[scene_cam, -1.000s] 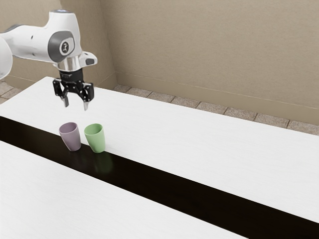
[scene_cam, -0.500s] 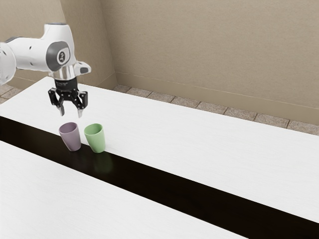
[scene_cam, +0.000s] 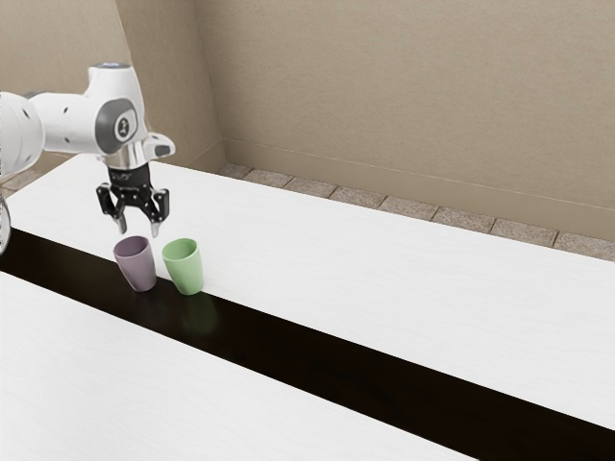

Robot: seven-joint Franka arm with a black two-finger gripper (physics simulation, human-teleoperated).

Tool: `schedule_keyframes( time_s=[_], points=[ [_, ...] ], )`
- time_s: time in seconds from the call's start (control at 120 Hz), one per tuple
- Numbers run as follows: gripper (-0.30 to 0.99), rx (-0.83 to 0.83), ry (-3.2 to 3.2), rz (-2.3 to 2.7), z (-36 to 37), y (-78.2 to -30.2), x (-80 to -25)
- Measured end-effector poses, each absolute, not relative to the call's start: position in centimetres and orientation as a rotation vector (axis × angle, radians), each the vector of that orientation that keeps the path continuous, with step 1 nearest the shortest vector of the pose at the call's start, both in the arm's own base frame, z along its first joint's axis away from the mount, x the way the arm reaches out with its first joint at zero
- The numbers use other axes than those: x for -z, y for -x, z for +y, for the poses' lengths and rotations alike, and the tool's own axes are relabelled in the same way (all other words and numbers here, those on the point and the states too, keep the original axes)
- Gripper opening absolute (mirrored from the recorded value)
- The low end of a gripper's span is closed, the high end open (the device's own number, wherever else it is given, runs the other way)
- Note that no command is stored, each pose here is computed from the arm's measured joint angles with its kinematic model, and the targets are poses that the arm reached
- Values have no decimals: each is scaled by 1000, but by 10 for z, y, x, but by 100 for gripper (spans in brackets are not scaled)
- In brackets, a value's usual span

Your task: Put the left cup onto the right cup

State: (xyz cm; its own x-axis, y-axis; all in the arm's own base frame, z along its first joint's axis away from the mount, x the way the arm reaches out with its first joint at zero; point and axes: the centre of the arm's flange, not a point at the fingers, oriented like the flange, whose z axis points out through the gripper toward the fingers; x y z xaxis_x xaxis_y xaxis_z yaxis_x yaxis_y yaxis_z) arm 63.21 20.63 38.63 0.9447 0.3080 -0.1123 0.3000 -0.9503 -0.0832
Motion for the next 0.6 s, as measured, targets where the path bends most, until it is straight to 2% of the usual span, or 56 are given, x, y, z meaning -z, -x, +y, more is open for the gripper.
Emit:
schedule_keyframes(
  time_s=[0.6],
  points=[
    [46, -184, 3052, -452, 224, -646, -365]
  ],
)
